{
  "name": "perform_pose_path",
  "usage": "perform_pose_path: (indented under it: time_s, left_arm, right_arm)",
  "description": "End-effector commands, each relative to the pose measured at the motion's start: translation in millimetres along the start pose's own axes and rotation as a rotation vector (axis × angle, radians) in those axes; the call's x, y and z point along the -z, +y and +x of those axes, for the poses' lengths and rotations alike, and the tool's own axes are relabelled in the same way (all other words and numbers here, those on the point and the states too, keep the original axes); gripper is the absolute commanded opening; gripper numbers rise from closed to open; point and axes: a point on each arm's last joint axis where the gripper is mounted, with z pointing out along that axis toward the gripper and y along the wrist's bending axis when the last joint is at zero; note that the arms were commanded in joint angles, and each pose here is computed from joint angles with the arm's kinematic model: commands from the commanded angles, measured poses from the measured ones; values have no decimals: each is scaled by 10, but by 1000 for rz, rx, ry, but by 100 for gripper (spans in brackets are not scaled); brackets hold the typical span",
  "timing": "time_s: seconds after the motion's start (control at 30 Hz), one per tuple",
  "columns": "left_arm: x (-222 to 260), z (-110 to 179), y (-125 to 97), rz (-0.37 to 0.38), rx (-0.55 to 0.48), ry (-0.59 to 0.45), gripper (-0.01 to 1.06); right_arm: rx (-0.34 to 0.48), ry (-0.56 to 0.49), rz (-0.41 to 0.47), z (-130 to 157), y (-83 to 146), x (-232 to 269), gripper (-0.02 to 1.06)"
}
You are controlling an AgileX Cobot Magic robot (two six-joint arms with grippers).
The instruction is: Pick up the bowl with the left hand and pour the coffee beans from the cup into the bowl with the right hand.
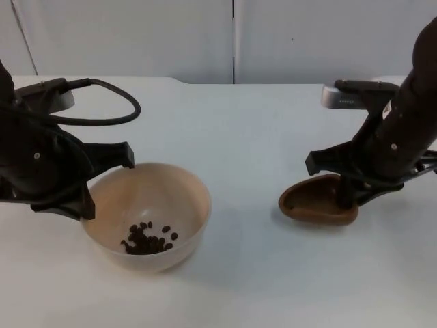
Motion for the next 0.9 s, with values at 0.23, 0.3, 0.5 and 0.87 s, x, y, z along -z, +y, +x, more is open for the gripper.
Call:
perform_pose_path:
  time_s: [0.23,0.3,0.5,0.87]
  left_arm:
    - [-10,-5,11,-2,-6,-11,0]
    - [-10,0,12,-4,-6,-6,0]
    - [-10,-3,12,-4,-7,-9,0]
    - [-10,-14,11,-2,-11,-21,0]
  right_arm:
    - [-26,30,7,44,-40,-166,0]
    - [-27,43,10,63,-49,-217,0]
    - [-27,56,14,81,-56,-257,0]
    - [-39,61,7,87,-41,-256,0]
